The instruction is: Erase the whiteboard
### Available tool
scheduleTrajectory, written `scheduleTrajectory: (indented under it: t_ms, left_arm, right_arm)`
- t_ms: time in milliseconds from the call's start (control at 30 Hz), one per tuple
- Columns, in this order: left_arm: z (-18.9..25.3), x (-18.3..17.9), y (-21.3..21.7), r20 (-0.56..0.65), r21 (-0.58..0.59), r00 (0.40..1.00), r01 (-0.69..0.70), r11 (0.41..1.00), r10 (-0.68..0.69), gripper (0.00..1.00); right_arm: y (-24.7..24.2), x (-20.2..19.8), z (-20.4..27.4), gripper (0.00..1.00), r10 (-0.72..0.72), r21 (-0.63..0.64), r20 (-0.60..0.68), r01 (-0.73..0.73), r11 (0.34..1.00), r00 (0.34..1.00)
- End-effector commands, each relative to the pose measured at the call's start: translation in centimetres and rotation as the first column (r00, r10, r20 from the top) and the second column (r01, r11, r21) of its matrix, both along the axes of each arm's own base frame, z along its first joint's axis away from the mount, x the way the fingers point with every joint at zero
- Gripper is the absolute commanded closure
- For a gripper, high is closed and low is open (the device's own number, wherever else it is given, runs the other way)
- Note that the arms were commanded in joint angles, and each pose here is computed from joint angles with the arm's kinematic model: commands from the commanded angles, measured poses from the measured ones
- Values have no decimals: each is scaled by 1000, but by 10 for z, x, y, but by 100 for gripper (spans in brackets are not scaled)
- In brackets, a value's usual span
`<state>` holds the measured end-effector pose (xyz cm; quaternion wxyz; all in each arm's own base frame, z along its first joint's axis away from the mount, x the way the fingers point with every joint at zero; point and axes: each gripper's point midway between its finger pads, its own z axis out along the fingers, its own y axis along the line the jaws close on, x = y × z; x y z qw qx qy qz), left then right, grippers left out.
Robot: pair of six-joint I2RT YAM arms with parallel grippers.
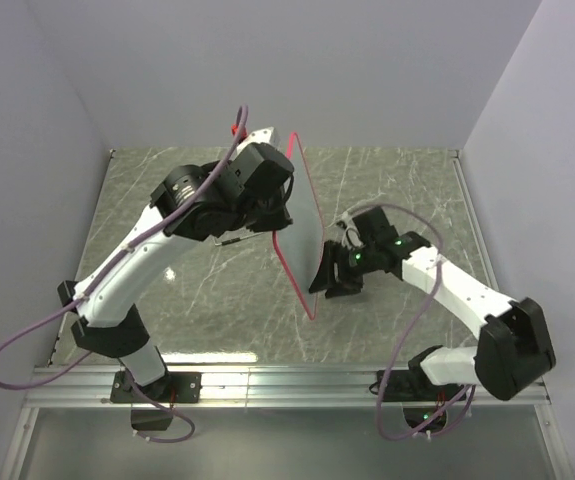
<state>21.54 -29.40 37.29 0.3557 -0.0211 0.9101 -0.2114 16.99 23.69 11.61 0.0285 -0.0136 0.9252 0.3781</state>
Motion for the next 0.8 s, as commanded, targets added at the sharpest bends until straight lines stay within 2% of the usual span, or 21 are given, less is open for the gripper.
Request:
scheduleTrajectory:
  t_ms: [0,133,367,600,767]
  left_arm:
    - [45,28,-45,124,-182,991,76,980,-54,100]
    - [39,52,-51,121,-199,992,49,979,-25,100]
    - [49,110,-5,151,-286,969,-146,947,195,100]
    - [87,136,40,195,-489,880,-295,821,433,100]
    - [84,153,66,146,-571,827,-378,729,543,100]
  right_arm:
    - [-13,20,50,39,-26,-40,179,34,999,984]
    - [-25,26,63,38,-60,-79,239,81,994,969]
    - [-36,32,90,37,-120,-58,273,141,988,955]
    - [-50,30,92,37,-151,-79,290,181,980,945]
    - [-57,27,90,37,-162,-97,287,196,976,944]
